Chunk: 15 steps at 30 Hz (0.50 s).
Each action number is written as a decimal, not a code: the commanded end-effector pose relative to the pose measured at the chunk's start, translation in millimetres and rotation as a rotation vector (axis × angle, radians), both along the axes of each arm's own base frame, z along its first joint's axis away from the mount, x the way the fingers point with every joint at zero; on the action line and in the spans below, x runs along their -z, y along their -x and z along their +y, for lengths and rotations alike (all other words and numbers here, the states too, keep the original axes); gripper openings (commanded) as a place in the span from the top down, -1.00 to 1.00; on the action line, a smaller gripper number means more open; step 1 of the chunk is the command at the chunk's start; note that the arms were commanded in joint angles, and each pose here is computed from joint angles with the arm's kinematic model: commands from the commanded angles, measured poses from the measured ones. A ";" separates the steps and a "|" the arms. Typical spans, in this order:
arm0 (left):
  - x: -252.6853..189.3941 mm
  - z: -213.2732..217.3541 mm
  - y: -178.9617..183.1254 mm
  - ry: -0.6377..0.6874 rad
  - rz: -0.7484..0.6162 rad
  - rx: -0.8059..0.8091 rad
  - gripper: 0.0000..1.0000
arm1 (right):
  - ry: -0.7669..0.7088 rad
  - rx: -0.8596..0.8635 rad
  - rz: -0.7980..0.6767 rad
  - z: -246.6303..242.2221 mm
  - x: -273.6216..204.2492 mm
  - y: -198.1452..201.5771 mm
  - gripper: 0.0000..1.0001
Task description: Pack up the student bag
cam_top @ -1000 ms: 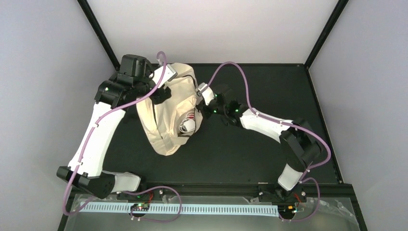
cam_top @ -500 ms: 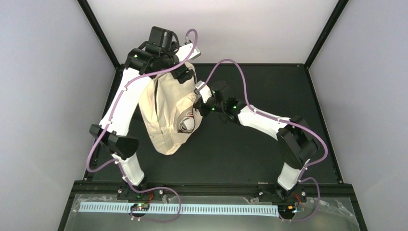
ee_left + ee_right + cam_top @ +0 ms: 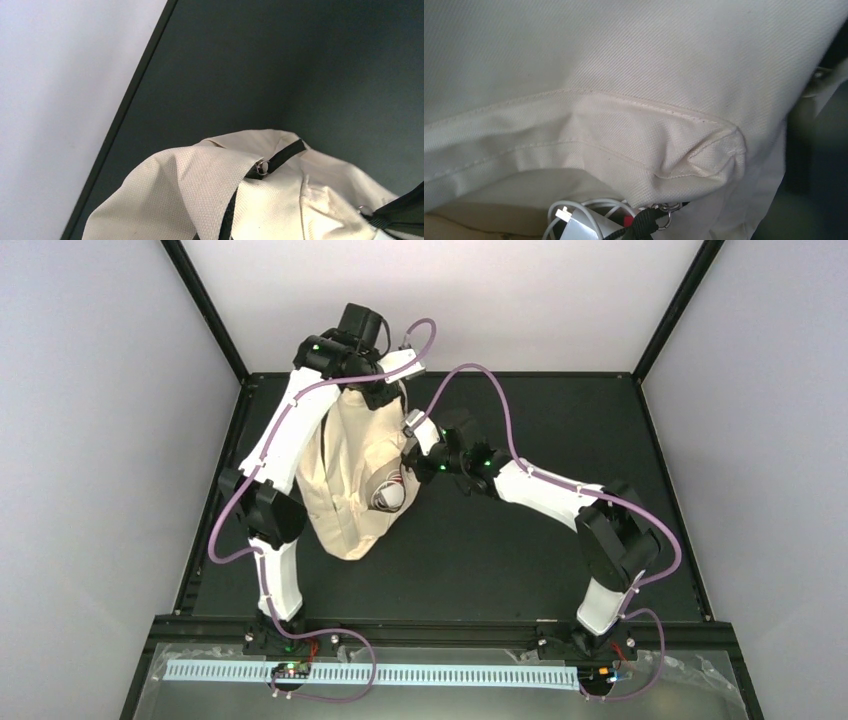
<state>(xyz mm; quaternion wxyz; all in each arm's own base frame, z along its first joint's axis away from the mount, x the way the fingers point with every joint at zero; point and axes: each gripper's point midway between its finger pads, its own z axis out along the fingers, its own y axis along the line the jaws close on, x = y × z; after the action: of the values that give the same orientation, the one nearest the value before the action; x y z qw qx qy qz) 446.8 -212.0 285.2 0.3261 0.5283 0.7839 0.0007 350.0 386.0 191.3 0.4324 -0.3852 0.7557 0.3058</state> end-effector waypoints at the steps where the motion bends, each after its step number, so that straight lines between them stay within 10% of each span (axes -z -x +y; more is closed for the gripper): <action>1: -29.2 -11.4 2.6 0.157 0.003 -0.044 0.97 | 0.019 -0.023 -0.060 2.0 -19.5 9.8 0.98; 15: -111.3 47.6 -32.2 0.338 -0.236 -0.384 0.97 | 0.089 -0.337 -0.130 33.0 -25.4 104.8 0.98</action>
<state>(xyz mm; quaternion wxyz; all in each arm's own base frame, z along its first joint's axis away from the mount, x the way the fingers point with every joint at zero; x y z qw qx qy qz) 455.7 -187.0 307.0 0.3512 0.3753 0.8566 -0.0455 303.8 407.6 218.6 0.4621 -0.4737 0.7000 0.2686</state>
